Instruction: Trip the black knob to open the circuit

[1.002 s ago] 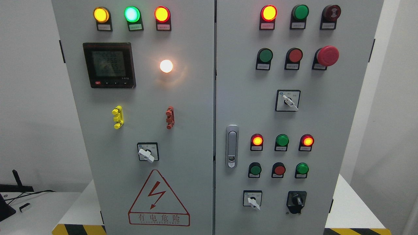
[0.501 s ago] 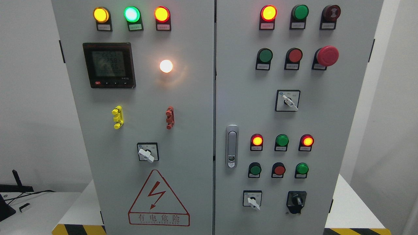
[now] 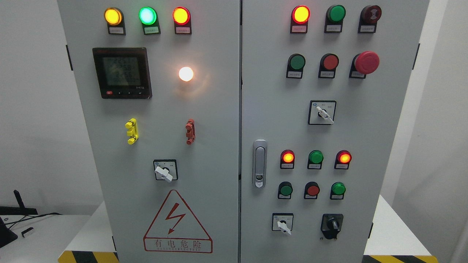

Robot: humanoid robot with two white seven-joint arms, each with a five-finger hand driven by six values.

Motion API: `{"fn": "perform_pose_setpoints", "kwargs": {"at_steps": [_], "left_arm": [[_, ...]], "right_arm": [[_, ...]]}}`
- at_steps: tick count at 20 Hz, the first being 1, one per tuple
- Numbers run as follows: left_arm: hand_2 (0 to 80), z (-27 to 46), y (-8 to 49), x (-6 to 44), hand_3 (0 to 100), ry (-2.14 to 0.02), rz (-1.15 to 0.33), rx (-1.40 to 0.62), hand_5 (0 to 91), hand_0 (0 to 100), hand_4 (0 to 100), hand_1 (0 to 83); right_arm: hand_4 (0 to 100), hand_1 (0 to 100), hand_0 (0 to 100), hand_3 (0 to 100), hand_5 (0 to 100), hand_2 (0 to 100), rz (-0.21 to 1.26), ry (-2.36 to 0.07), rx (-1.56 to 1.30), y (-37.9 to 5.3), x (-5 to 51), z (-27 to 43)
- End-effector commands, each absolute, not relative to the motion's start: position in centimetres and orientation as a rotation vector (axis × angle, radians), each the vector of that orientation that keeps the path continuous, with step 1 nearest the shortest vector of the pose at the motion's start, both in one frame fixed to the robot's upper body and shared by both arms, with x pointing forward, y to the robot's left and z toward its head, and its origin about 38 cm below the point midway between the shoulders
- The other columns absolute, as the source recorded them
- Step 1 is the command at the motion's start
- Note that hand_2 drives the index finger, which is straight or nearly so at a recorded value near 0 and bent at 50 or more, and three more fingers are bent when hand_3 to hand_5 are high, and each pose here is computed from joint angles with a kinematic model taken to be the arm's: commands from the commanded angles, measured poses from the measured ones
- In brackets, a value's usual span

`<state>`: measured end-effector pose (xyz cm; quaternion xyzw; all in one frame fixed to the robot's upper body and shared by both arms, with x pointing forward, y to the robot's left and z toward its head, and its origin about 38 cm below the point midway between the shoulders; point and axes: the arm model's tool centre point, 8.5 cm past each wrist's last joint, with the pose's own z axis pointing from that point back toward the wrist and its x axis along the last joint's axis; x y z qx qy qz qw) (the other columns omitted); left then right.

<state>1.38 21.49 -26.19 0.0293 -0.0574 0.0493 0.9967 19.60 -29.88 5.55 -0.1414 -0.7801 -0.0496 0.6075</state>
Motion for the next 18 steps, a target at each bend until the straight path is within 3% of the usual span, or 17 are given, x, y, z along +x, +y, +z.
{"fn": "perform_pose_setpoints", "kwargs": {"at_steps": [1, 6, 10, 18], "left_arm": [[0.0, -26.2, 21.5, 1.4, 0, -0.114, 0.103, 0.059, 0.0, 12, 0, 38.9], [0.0, -26.2, 21.5, 1.4, 0, -0.114, 0.103, 0.059, 0.0, 12, 0, 38.9], [0.0, -26.2, 21.5, 1.4, 0, -0.114, 0.103, 0.059, 0.0, 12, 0, 38.9], [0.0, -26.2, 21.5, 1.4, 0, -0.114, 0.103, 0.059, 0.0, 12, 0, 38.9]], "right_arm": [[88, 71, 25, 80, 97, 34, -0.108, -1.914, -0.385, -29.4, 23.9, 11.4], [89, 72, 27, 80, 99, 35, -0.143, -1.858, -0.436, -29.7, 26.0, 12.2], [93, 71, 36, 82, 100, 36, -0.137, -1.806, -0.453, -29.8, 27.2, 12.1], [93, 71, 39, 82, 100, 36, -0.077, -1.775, -0.488, -29.2, 30.4, 11.9]]}}
